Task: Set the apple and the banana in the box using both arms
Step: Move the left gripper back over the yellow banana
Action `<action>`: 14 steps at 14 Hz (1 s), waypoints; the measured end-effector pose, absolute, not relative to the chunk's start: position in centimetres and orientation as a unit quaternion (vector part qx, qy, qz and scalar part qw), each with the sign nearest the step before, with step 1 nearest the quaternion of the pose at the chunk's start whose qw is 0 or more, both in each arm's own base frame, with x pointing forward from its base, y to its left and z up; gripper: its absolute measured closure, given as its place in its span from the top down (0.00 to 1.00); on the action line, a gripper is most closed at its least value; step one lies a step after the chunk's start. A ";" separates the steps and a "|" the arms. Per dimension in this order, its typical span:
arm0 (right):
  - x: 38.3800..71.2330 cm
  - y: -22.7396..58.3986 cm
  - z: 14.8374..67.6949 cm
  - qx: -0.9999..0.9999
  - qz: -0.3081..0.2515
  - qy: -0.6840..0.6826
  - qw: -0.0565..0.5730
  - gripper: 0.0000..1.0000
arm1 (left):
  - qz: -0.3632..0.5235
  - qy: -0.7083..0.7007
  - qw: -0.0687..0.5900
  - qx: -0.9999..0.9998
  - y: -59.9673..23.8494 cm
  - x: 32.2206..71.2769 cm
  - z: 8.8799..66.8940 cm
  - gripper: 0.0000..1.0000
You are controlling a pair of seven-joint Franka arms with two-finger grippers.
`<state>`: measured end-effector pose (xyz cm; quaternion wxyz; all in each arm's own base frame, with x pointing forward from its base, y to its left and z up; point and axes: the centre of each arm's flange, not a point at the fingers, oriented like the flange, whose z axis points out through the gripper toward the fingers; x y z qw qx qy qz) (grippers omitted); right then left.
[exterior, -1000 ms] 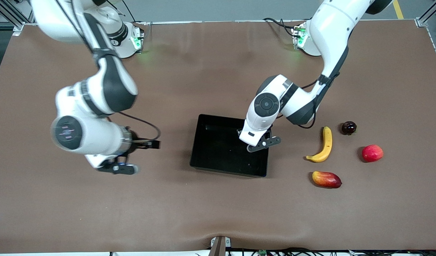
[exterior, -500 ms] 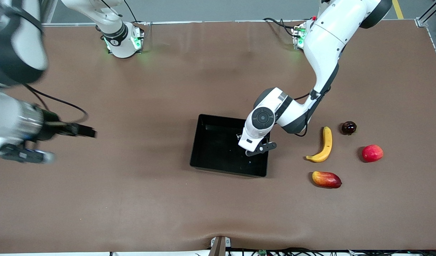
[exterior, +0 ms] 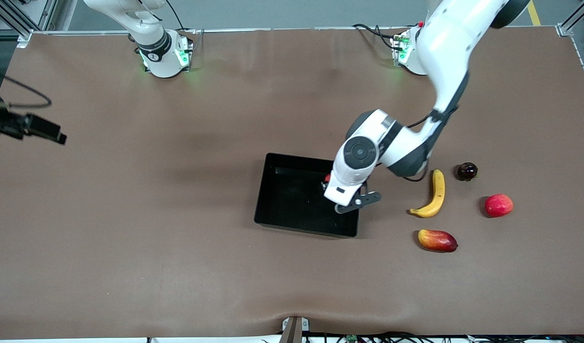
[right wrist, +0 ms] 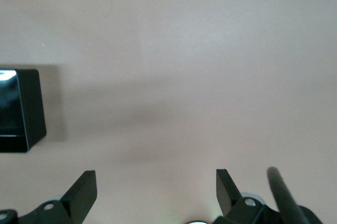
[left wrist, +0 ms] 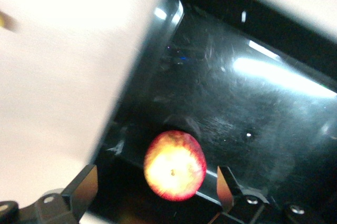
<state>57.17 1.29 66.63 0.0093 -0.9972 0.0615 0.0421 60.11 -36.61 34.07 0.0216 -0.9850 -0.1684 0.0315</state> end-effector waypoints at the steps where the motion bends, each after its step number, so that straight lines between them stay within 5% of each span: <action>1: 55.8 1.0 67.0 -0.997 0.044 0.058 0.006 1.00 | 0.021 -0.173 0.024 -0.984 -35.0 61.1 37.7 1.00; 5: 52.0 -3.4 66.2 -0.996 0.054 0.073 0.007 1.00 | 0.014 -0.111 0.033 -0.993 -23.1 65.1 43.0 1.00; 10: 52.5 -3.6 66.2 -0.998 0.029 0.056 0.005 1.00 | 0.048 -0.004 0.076 -0.996 -11.5 66.7 37.6 1.00; 14: 52.6 -3.7 67.3 -0.998 0.009 0.056 0.001 1.00 | 0.029 0.055 0.037 -0.997 -3.7 65.4 29.3 1.00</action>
